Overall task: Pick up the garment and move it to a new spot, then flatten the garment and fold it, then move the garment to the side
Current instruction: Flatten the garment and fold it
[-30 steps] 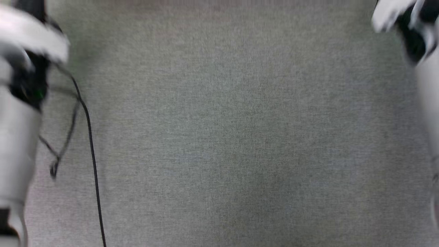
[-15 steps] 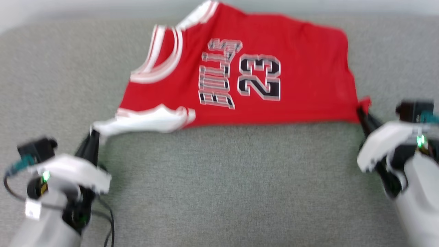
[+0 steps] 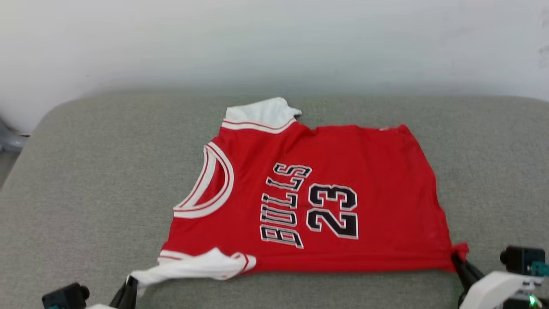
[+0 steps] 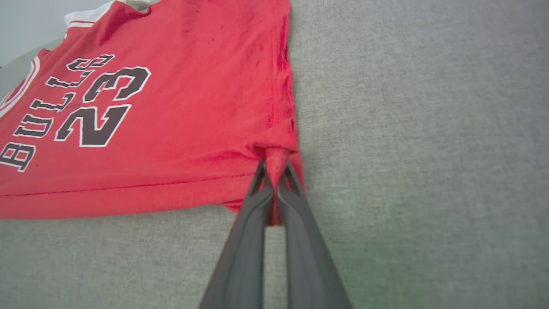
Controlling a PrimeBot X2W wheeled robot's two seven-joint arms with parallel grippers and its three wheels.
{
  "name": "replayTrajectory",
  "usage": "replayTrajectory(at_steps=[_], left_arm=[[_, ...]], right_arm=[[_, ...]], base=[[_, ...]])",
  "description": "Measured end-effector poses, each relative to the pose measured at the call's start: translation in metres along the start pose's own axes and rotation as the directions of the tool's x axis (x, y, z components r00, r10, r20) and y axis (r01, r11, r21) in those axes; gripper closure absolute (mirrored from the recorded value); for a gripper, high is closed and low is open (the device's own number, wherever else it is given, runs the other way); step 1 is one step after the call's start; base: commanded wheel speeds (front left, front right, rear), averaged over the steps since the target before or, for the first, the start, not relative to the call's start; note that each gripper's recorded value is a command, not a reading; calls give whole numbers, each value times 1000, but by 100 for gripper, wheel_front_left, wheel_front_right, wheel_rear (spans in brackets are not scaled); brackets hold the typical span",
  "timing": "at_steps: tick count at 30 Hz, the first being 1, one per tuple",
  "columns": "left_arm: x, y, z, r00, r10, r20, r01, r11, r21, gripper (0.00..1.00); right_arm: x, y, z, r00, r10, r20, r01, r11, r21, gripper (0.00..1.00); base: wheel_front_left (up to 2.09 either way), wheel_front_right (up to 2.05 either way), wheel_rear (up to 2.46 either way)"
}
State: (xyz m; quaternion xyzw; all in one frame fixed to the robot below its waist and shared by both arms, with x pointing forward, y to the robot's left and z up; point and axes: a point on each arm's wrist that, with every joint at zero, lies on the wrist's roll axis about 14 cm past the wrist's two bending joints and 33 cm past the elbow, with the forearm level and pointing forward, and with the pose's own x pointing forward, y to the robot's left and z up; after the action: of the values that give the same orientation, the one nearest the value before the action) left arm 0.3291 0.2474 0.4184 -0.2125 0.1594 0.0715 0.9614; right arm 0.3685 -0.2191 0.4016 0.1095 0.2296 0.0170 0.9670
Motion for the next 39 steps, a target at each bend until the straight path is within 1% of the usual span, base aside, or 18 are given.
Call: replayTrajectory(at_steps=[8, 11, 15, 19, 21, 26, 28, 31, 38, 39], left_arm=[[-47, 16, -16, 996, 71, -56, -72, 997, -26, 100], [-53, 16, -15, 996, 76, -51, -78, 997, -27, 100], [-50, 6, -1, 999, 48, -11, -48, 999, -16, 100], [-27, -15, 23, 999, -29, 33, 28, 999, 17, 100], [-5, -32, 35, 995, -85, 49, 83, 995, 46, 100], [31, -51, 42, 987, -151, 50, 147, 986, 79, 100], [46, -56, 41, 985, -168, 40, 164, 982, 94, 100], [63, -59, 31, 984, -179, 12, 178, 980, 91, 100], [93, -63, 4, 977, -200, -69, 205, 975, 83, 100], [95, -61, -2, 976, -197, -89, 204, 975, 83, 100]], right_arm=[[-35, 13, -25, 999, 18, -40, -17, 1000, 12, 100], [-42, 15, -28, 998, 20, -54, -19, 1000, 16, 100], [-44, 16, -17, 999, 17, -44, -17, 1000, 8, 100], [-34, 21, -7, 998, 28, -61, -30, 999, -32, 100], [-21, 25, 4, 998, 36, -58, -39, 998, -50, 100], [2, 28, 19, 998, 36, -51, -41, 995, -89, 100], [12, 28, 19, 998, 33, -60, -39, 995, -96, 100], [25, 26, 17, 997, 25, -74, -32, 995, -97, 100], [46, 21, -3, 992, 7, -128, -20, 995, -102, 100], [48, 21, -5, 991, 8, -131, -21, 995, -102, 98]], base=[[0, 0, 0], [0, 0, 0], [0, 0, 0], [0, 0, 0], [0, 0, 0], [0, 0, 0], [0, 0, 0], [0, 0, 0], [0, 0, 0], [0, 0, 0]])
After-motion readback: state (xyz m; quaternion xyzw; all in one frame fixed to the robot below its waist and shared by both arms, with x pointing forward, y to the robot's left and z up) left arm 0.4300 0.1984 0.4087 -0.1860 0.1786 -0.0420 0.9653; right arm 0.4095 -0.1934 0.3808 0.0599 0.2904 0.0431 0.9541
